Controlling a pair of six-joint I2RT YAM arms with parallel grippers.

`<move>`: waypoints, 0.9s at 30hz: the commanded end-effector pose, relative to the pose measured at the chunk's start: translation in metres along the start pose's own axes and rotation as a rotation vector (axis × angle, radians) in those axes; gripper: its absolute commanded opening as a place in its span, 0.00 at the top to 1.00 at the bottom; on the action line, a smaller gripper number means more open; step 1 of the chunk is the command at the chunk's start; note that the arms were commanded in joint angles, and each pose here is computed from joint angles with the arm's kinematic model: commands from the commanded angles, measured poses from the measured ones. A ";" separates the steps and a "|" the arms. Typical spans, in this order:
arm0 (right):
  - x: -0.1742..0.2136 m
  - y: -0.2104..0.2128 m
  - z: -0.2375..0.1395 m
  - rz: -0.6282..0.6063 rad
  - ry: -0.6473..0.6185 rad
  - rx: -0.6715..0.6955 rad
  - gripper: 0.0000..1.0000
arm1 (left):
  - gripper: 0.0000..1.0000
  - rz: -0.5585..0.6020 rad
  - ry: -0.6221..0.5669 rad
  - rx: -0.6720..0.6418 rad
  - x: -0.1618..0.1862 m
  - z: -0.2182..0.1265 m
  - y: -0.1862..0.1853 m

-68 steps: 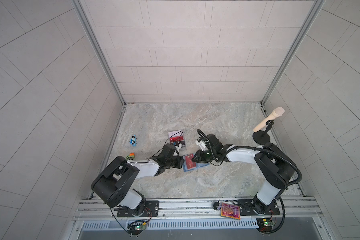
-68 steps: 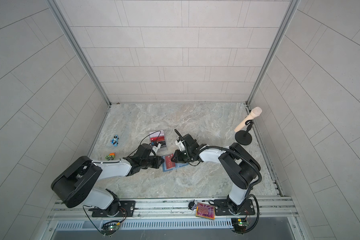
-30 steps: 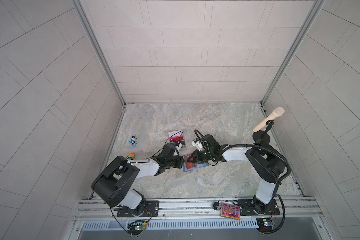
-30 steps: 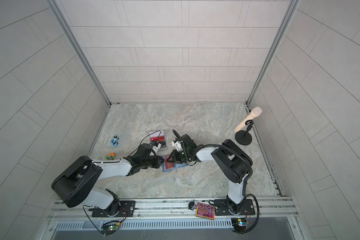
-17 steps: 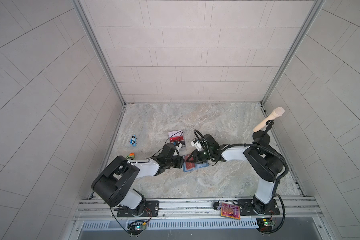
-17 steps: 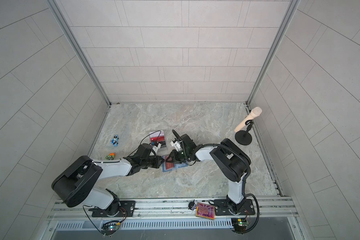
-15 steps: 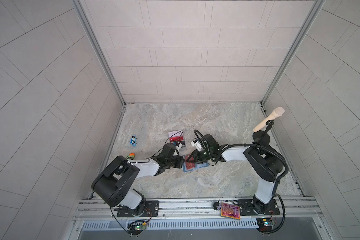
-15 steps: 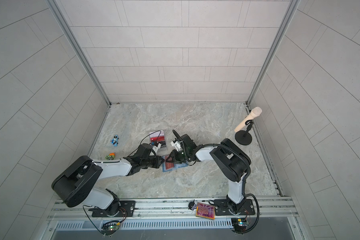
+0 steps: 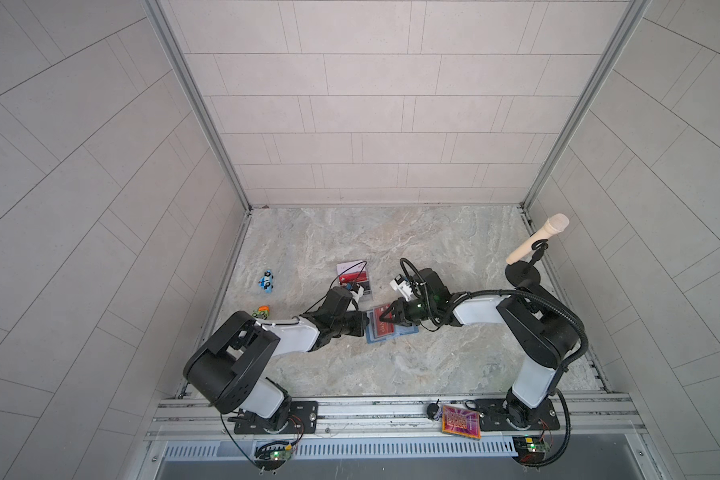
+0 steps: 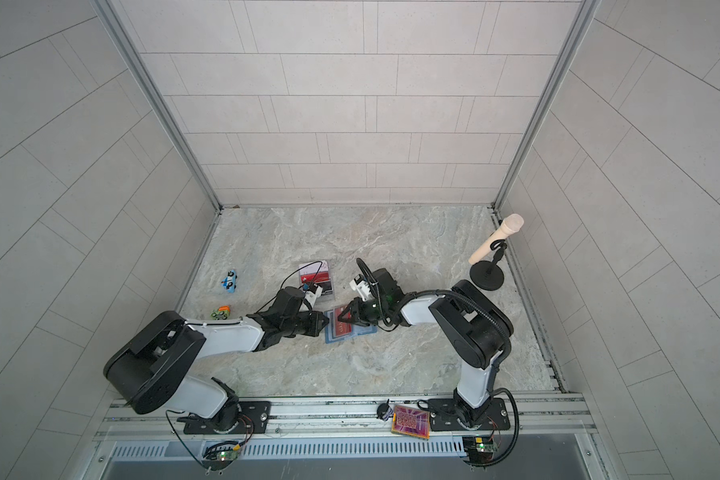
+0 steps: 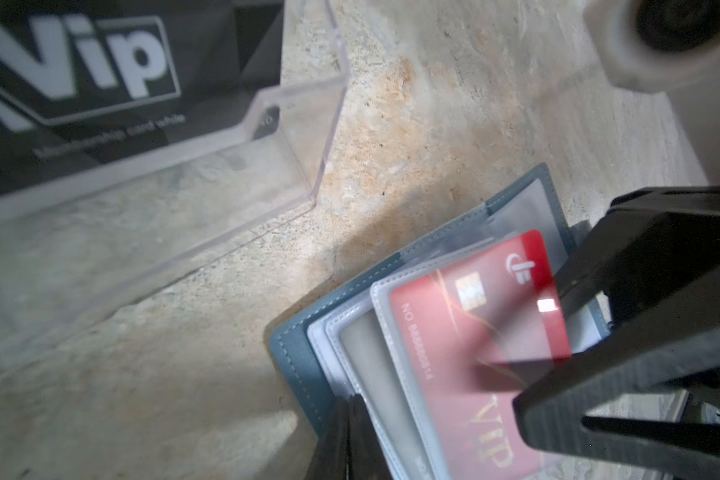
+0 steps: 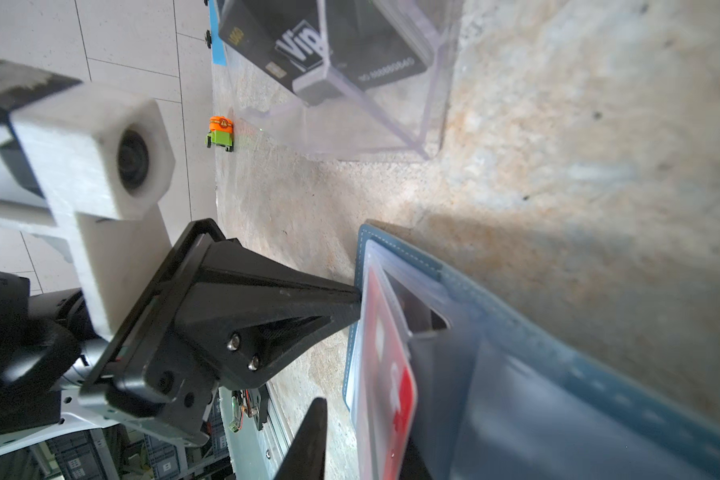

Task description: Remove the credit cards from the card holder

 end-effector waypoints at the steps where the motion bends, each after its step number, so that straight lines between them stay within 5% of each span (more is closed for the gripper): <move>1: -0.006 0.012 -0.011 -0.032 -0.041 -0.044 0.76 | 0.92 -0.008 0.088 -0.066 0.019 0.004 0.012; 27: -0.002 -0.002 -0.034 -0.037 -0.061 0.084 0.86 | 0.88 0.007 0.041 -0.027 0.010 -0.001 0.002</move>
Point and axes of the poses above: each gripper's point midway between its finger pads, its own z axis out along the fingers, its own y axis along the line the jaws close on, x = y × z, the point moved 7 cm from there along -z, back along the fingers
